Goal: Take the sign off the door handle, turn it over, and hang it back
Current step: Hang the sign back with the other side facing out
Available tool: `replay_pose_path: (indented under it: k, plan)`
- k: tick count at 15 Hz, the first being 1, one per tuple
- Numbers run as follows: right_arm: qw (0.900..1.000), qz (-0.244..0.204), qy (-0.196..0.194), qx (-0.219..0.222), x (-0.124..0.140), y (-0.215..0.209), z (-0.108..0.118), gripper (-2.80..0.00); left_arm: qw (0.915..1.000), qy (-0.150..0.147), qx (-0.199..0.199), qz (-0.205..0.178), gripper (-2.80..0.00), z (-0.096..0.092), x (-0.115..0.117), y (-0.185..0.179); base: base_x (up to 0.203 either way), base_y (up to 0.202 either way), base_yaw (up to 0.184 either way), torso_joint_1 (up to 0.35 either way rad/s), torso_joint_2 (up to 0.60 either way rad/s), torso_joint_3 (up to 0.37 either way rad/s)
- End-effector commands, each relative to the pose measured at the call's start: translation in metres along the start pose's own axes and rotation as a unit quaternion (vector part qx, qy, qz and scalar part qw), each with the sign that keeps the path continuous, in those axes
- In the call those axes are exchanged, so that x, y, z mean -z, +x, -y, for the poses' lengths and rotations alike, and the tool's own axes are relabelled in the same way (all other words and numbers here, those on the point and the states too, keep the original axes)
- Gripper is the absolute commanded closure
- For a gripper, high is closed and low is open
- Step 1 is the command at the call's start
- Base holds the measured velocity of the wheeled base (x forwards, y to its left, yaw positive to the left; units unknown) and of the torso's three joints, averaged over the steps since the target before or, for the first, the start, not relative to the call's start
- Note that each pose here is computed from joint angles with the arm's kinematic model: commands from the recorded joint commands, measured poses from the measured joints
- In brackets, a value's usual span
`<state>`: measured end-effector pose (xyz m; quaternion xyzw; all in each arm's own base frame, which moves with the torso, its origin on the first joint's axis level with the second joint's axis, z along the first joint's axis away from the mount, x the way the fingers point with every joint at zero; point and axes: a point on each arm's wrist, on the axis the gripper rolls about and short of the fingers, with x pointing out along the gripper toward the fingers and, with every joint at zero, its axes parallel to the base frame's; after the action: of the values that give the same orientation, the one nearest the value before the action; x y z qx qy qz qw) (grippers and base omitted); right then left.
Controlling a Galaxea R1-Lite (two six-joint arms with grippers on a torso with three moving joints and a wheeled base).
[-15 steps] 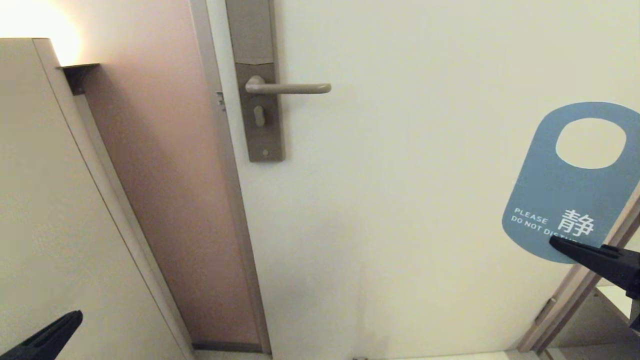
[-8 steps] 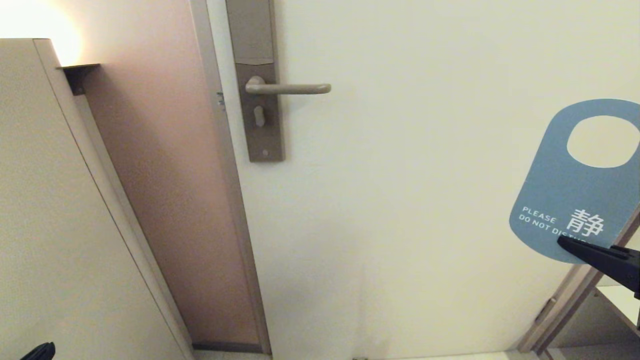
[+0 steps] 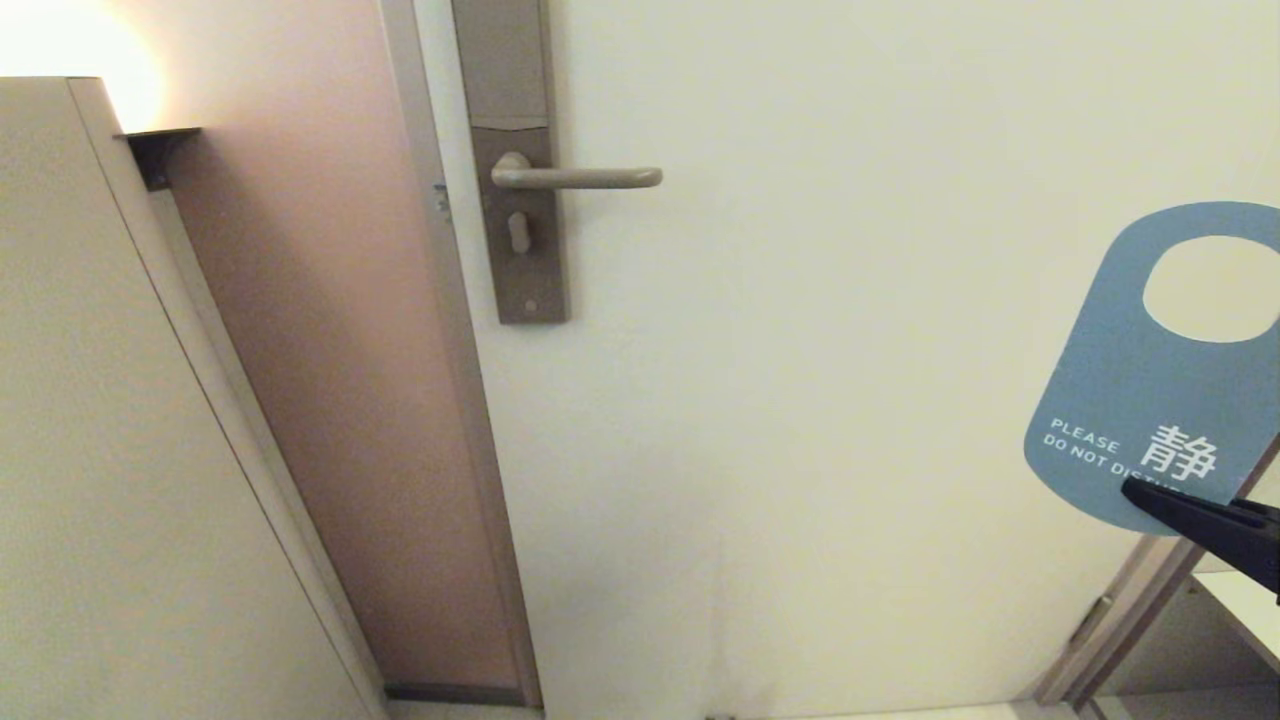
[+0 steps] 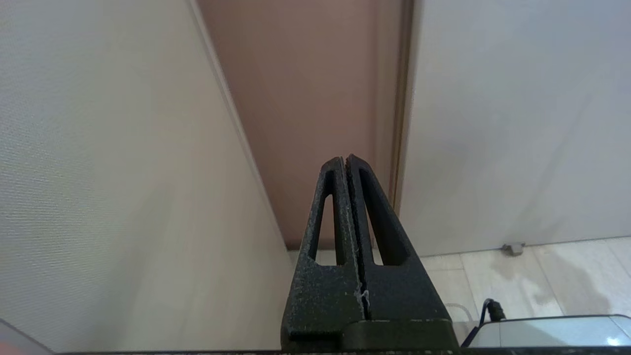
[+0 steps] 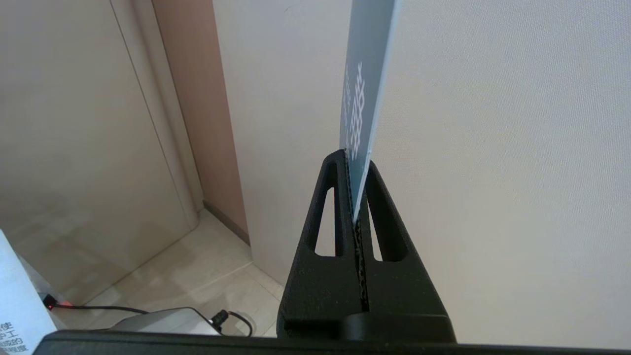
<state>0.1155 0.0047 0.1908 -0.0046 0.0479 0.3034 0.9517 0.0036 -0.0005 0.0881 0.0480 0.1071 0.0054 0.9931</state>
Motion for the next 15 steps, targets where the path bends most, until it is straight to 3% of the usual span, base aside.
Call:
replay_pose_path:
  k: [1,5,15]
  plan:
    - [1.0,0.002,-0.002,-0.002,0.0,0.0,0.0,0.0,0.9994,0.004,0.007,0.035,0.0,0.001,0.005,-0.008,0.0,0.0,0.0,0.0,0.0,0.0]
    - [1.0,0.001,0.0,-0.001,0.0,0.0,0.0,0.0,0.9954,0.004,0.02,0.093,0.0,0.002,0.02,-0.022,0.0,0.0,0.0,0.0,0.0,0.0]
    - [1.0,-0.018,0.015,-0.001,0.015,-0.003,-0.003,0.0,0.9954,-0.015,0.019,0.092,0.0,0.002,0.021,-0.022,0.0,0.0,0.0,0.0,0.0,0.0]
